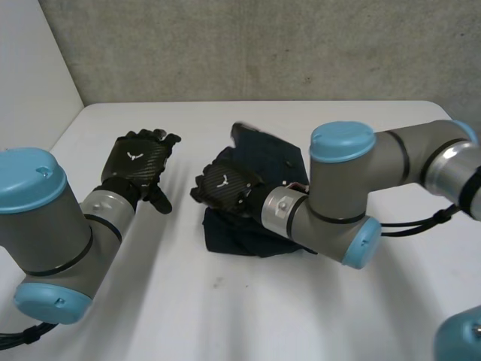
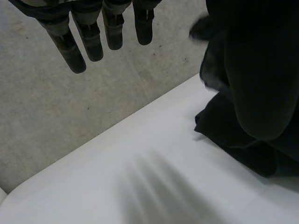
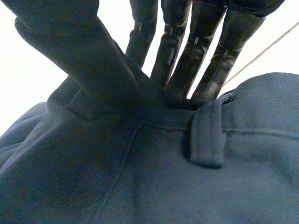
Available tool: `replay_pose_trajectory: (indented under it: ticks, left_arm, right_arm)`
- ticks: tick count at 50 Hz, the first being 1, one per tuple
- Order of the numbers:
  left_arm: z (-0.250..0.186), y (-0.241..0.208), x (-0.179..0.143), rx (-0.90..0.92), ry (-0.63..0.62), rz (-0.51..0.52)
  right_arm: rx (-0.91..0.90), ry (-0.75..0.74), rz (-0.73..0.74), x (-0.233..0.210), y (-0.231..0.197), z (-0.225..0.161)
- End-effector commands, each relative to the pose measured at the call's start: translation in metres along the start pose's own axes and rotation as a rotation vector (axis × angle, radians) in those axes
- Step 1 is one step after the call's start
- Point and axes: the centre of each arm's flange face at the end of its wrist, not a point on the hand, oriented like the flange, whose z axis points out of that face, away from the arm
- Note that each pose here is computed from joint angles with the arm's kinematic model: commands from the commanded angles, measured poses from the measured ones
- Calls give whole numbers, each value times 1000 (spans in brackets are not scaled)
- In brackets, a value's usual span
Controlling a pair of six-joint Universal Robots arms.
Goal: Fold the shorts.
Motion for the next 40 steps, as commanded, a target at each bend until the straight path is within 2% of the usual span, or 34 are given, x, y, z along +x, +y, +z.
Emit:
replay_pose_trajectory:
  ticks: [1,6,10,14,18,22,25,29,34,40]
  left_arm:
    - [4,-8,-4,28,-12,-1]
    - [11,-29,-1,104,-7,0]
    - [14,-57,10,196,20,-6]
    - [18,-81,24,274,57,-47]
    - [26,-82,46,288,129,-87]
    - [33,-74,76,283,240,-88]
    - [39,-59,96,262,315,-79]
    - [54,-37,108,213,340,-76]
    - [68,-8,110,114,329,-63]
    - [79,25,87,-63,214,-37]
  right_arm:
    - [-53,137,30,23,-9,-5]
    - [48,217,261,45,-61,-36]
    - [119,329,409,78,-82,-66]
    - [107,450,555,105,-68,-86]
    - [17,604,625,119,-45,-101]
    - [-116,737,630,126,-22,-115]
    - [-163,772,629,125,-13,-118]
    - [-169,735,632,119,-5,-114]
    - [-140,543,664,103,8,-89]
    - [-156,452,687,94,28,-69]
